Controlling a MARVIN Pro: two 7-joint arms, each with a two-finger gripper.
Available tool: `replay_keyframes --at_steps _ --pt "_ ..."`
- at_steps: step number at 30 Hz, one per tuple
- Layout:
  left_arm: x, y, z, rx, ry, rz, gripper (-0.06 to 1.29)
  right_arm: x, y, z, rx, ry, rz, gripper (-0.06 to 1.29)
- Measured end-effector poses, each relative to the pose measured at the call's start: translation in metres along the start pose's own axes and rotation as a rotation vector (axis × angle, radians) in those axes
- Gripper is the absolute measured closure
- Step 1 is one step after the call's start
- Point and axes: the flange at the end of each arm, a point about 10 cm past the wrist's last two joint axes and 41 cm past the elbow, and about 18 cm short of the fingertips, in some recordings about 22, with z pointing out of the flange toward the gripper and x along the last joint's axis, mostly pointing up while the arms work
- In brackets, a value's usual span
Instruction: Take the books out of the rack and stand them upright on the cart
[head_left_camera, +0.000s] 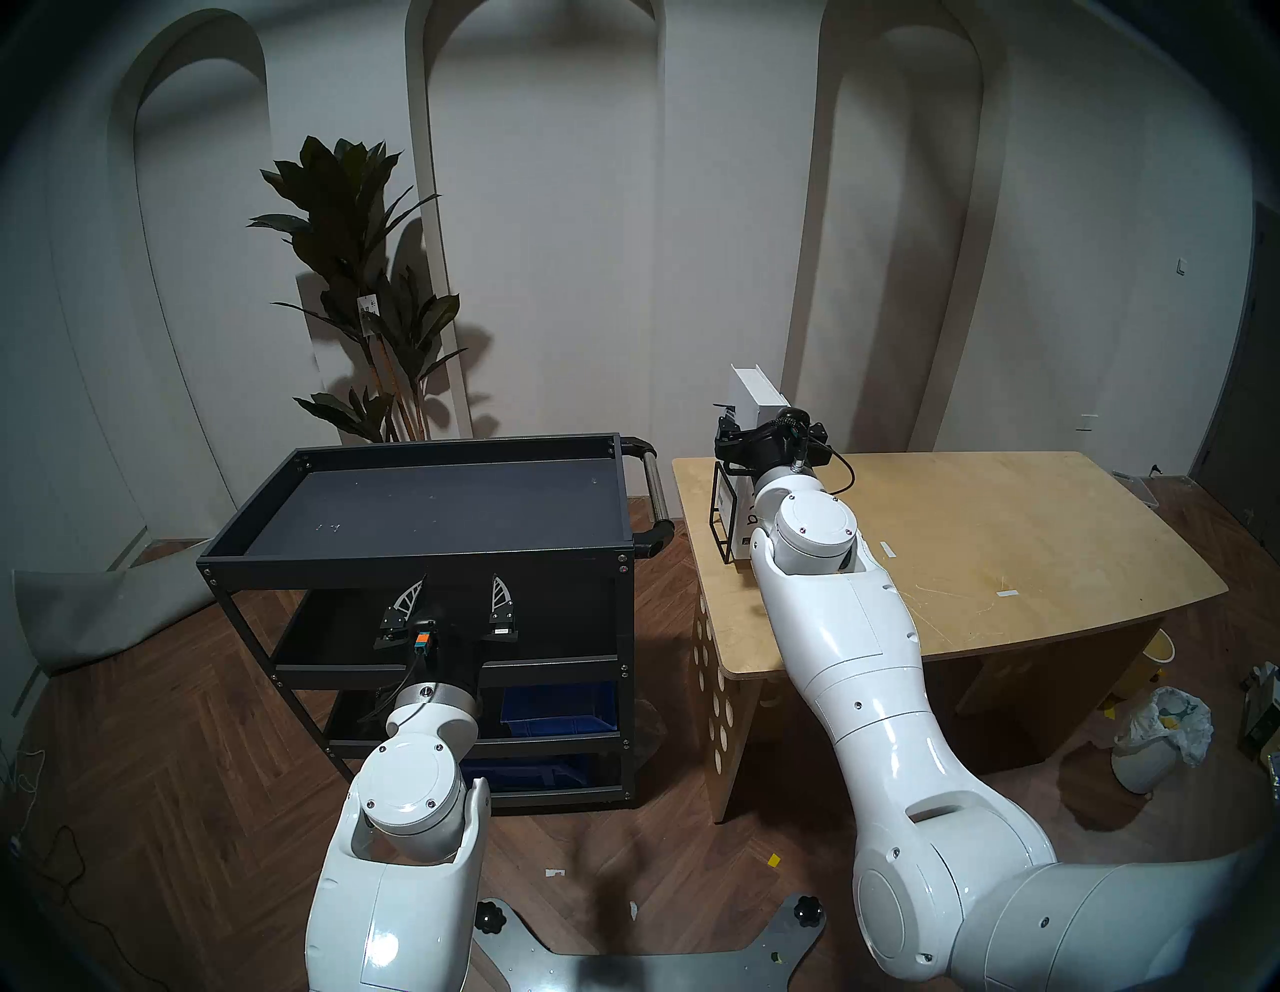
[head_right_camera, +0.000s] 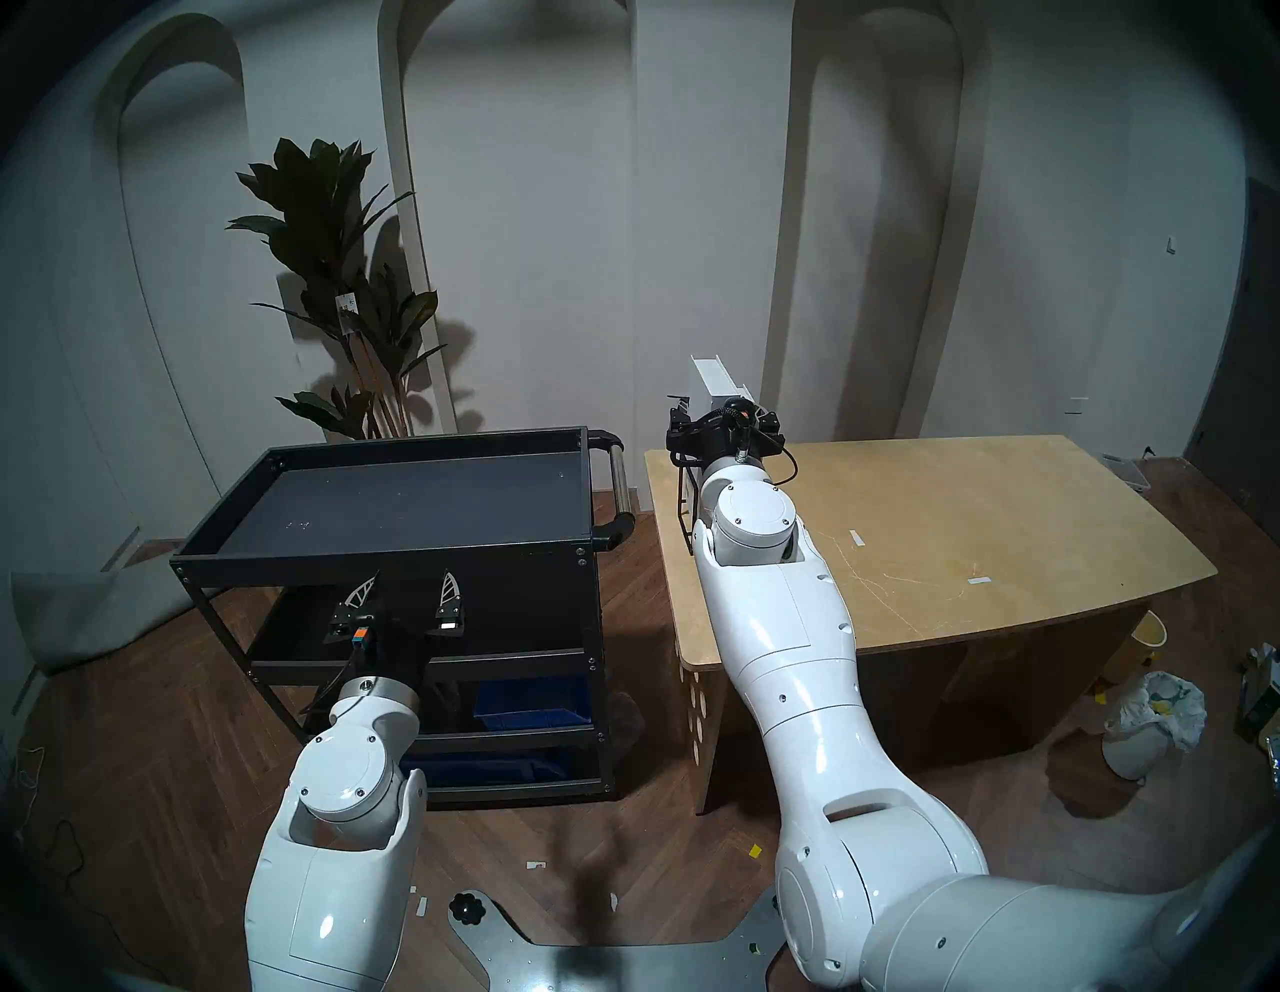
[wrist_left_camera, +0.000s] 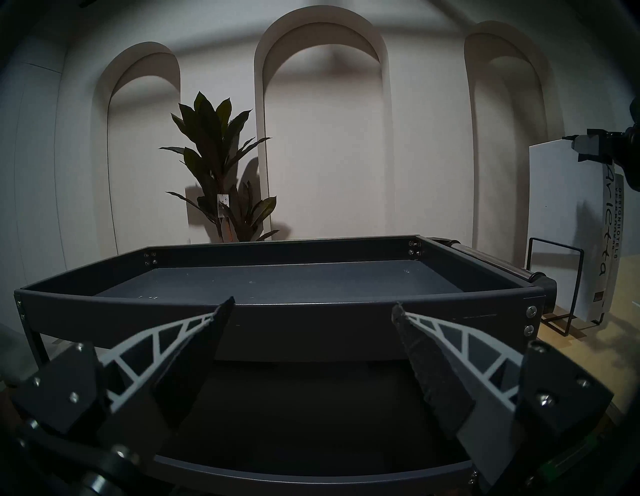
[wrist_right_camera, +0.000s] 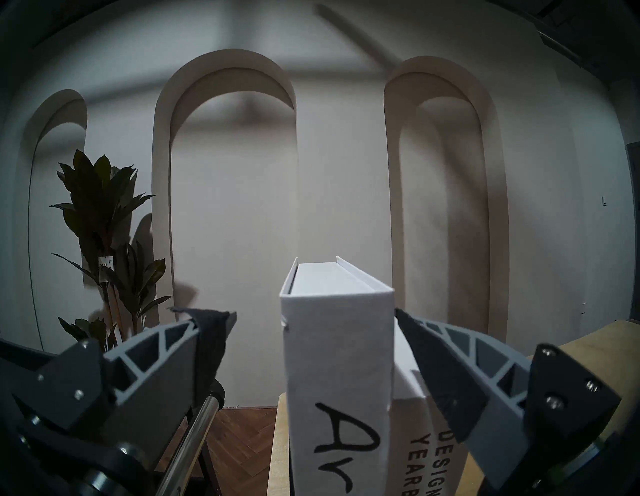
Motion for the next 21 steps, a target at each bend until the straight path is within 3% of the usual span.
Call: replay_keyframes --at_steps 15,21 --pt "-0.001 -0.012 0.002 0.015 -0.002 -0.007 0.00 0.011 -0.009 0.016 -0.026 0.024 -0.005 0.00" --pt "-0.001 -0.013 0.001 0.011 -0.002 -0.012 0.00 0.006 -0.012 0.020 -0.032 0.011 -0.016 0.00"
